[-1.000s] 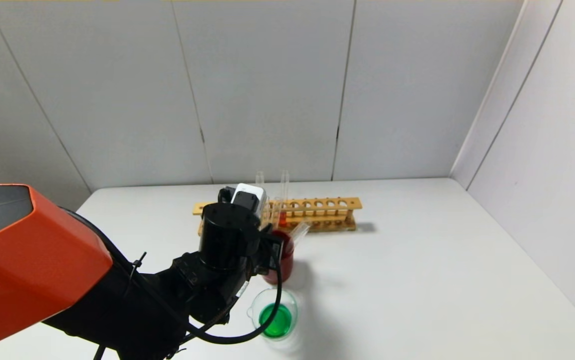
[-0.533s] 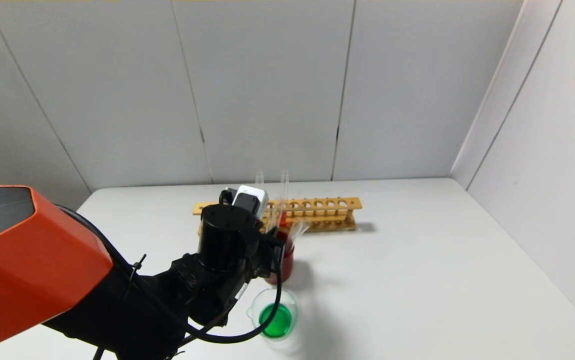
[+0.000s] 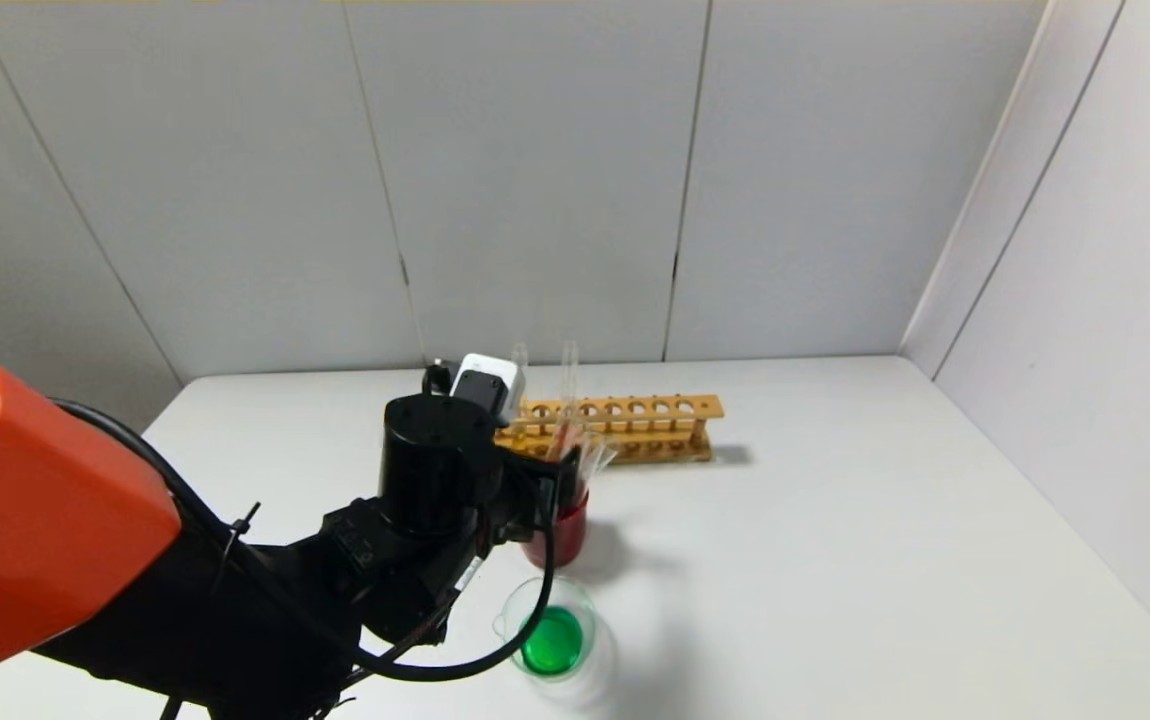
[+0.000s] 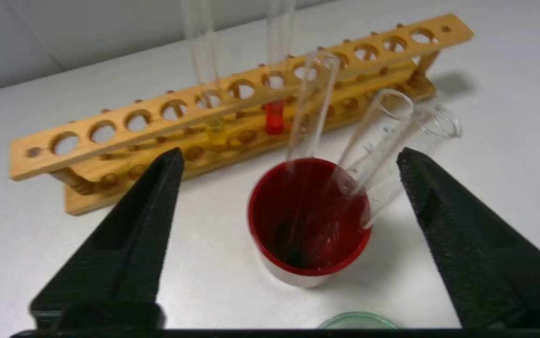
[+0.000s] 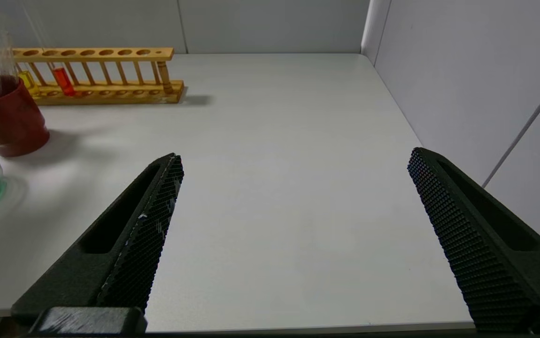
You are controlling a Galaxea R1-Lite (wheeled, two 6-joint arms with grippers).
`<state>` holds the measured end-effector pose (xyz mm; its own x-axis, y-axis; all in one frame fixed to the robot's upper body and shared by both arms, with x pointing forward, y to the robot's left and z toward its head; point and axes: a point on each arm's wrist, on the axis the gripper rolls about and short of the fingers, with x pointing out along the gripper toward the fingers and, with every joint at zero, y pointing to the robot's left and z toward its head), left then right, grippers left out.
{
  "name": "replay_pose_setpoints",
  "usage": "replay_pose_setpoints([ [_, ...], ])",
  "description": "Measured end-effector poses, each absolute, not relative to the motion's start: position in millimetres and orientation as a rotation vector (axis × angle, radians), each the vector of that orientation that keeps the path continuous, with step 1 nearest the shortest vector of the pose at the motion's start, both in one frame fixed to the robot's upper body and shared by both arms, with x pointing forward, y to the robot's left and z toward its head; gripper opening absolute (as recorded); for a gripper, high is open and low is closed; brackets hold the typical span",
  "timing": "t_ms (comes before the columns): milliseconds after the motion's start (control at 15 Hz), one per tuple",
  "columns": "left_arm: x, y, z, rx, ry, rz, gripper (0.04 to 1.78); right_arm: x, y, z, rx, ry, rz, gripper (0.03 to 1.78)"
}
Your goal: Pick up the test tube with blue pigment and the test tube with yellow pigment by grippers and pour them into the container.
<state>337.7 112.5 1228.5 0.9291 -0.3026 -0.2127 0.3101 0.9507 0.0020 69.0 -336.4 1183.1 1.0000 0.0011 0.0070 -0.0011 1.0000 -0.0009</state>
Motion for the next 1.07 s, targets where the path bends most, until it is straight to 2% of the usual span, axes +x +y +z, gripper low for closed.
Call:
replay_pose_setpoints([
  [133, 335.8, 118.8, 1238.0, 0.042, 0.188, -0.259, 1.74, 69.0, -336.4, 1183.1, 0.0, -0.007, 0.001, 1.75],
  [600, 316.5, 169.8, 1289.3, 0.143, 0.079, 0.008, 1.75, 69.0, -336.4, 1183.0, 0.0, -0.007, 0.001, 1.75],
  [867, 269.3, 223.8, 1328.9, 0.107, 0.02, 0.134, 1.75, 69.0, -336.4, 1183.0, 0.0, -0.007, 0.001, 1.75],
  [1067, 221.3, 275.8, 1344.8, 0.081, -0.028, 0.231, 1.75, 69.0, -336.4, 1183.0, 0.0, -0.007, 0.001, 1.75],
])
